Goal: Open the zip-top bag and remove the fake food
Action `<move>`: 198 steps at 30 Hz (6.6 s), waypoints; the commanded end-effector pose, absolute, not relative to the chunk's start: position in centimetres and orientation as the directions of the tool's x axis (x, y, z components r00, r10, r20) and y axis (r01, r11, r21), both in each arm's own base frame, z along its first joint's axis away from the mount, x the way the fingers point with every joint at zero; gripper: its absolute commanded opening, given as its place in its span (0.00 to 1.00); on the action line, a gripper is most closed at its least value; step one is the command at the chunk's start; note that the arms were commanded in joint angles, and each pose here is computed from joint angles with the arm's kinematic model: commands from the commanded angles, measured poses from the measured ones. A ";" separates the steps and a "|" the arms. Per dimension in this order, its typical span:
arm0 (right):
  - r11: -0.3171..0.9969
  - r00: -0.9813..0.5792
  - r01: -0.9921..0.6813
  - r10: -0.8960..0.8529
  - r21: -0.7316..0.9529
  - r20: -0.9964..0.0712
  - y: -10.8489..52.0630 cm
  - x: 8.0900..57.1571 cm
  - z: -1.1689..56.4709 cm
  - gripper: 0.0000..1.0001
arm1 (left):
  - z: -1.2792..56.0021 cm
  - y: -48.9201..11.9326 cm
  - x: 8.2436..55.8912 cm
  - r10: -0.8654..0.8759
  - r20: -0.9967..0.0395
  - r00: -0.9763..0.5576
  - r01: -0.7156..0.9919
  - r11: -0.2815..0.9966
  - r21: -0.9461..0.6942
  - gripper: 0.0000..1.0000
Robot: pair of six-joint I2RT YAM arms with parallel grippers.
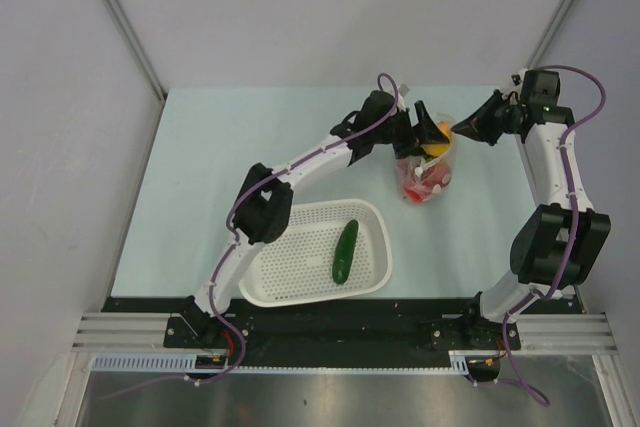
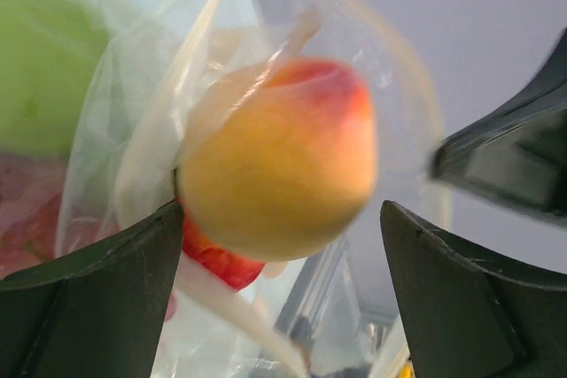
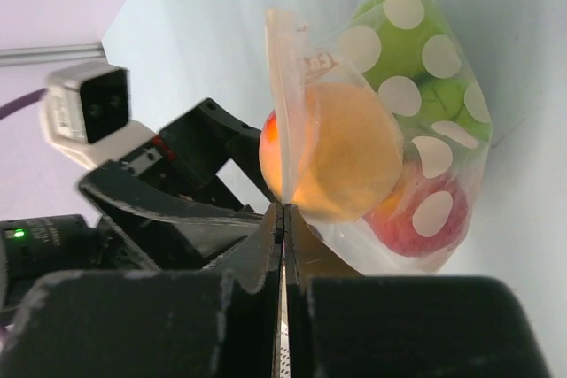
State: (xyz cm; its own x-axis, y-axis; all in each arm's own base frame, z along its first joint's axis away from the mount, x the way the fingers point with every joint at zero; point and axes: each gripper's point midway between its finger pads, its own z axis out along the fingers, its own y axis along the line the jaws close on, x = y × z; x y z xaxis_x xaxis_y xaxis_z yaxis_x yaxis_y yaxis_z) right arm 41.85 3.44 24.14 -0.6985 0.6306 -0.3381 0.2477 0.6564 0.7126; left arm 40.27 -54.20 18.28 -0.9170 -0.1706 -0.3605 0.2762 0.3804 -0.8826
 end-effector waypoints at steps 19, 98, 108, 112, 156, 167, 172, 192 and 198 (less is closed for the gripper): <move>0.644 -0.691 0.167 0.617 0.746 -0.377 5.3 41.8 27.4 0.00 | 21.5 -55.7 41.3 -0.233 -0.444 -0.865 0.331 0.400 -0.855 0.91; 0.735 -0.634 0.140 0.581 0.664 -0.510 0.1 47.3 26.7 0.00 | 34.9 -52.4 37.5 -0.205 -0.546 -0.813 0.527 0.144 -0.838 0.00; 0.725 -0.629 0.158 0.597 0.671 -0.497 1.8 44.0 27.9 0.00 | 23.7 -51.6 42.0 -0.208 -0.535 -0.819 0.386 0.490 -0.782 0.01; 0.716 -0.620 0.147 0.604 0.683 -0.500 2.2 43.9 28.8 0.00 | 23.6 -50.0 42.7 -0.184 -0.593 -0.784 0.396 0.587 -0.706 0.23; 0.771 -0.689 0.079 0.500 0.632 -0.525 5.4 42.7 29.1 0.00 | 24.0 -51.6 43.8 -0.007 -0.834 -0.552 0.663 0.603 -0.444 0.33; 0.757 -0.693 0.061 0.501 0.650 -0.518 6.1 42.1 29.9 0.00 | 18.4 -50.9 43.8 -0.145 -0.673 -0.725 0.375 0.736 -0.564 0.57; 0.760 -0.699 0.065 0.497 0.647 -0.515 6.1 40.9 29.7 0.00 | 17.7 -51.7 43.9 -0.201 -0.653 -0.730 0.331 0.733 -0.595 0.58; 0.766 -0.707 0.050 0.481 0.641 -0.519 6.9 39.1 29.9 0.00 | 16.3 -53.2 44.7 -0.309 -0.632 -0.710 0.286 0.694 -0.660 0.46; 0.780 -0.696 0.076 0.487 0.621 -0.527 5.6 40.1 29.0 0.00 | 21.1 -52.9 43.9 -0.278 -0.687 -0.671 0.382 0.665 -0.642 0.15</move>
State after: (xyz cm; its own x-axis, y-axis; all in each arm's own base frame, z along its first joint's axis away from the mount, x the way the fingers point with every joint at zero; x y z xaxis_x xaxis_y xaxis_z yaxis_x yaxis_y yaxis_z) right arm 40.01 6.17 27.44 -0.7289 0.4992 -0.4685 0.1155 0.7642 0.6346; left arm 44.53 -53.09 15.31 -0.7308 -0.2814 -0.6219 0.2860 0.7010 -0.6533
